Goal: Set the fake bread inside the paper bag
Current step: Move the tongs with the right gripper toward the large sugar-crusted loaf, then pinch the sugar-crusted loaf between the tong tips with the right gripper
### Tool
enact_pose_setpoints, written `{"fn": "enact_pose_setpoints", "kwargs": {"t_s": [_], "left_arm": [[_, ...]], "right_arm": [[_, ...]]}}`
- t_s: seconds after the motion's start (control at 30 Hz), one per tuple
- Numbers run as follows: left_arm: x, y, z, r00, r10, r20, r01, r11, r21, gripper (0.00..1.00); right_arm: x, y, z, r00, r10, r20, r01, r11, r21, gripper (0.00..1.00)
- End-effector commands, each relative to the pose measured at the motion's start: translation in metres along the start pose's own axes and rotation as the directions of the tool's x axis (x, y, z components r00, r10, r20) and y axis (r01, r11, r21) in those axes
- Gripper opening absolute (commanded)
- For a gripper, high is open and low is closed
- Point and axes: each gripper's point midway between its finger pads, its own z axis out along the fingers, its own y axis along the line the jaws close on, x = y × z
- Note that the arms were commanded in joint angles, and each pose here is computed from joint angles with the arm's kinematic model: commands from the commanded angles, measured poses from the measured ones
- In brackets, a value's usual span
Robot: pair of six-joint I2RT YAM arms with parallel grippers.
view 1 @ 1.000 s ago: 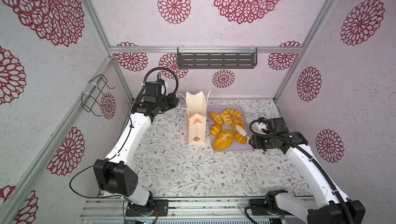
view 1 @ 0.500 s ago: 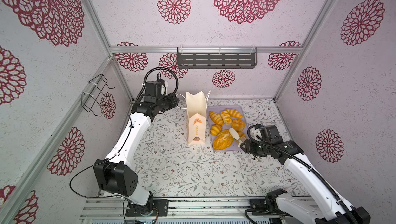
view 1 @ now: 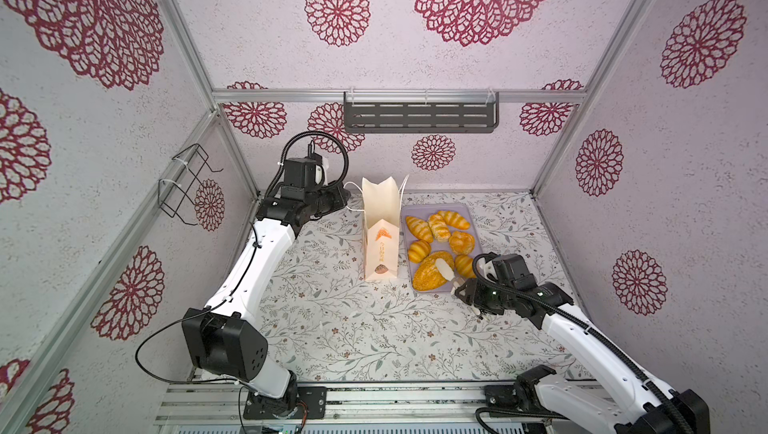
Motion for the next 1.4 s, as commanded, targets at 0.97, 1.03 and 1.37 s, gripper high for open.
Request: {"fn": "enact_pose_setpoints", "kwargs": {"t_s": [0.97, 1.03, 1.37], "left_arm": [[0.002, 0.002, 0.003, 1.000, -0.002, 0.000, 0.002, 1.000, -0.008, 0.00], [0.002, 0.002, 0.003, 1.000, -0.003, -0.001, 0.003, 1.000, -0.008, 0.00], [0.002, 0.001, 0.004, 1.000, -0.003, -0.003, 0.003, 1.000, -0.002, 0.00]], "right_arm": [[-0.003, 0.019, 0.013, 0.997, 0.066, 0.046, -0.057, 0.983, -0.173, 0.55], [-0.004, 0.020, 0.016, 0.997, 0.062, 0.044, -0.053, 0.983, -0.176, 0.55], [-0.011, 0.027, 0.030, 0.998, 0.044, 0.036, -0.035, 0.977, -0.210, 0.55]]}}
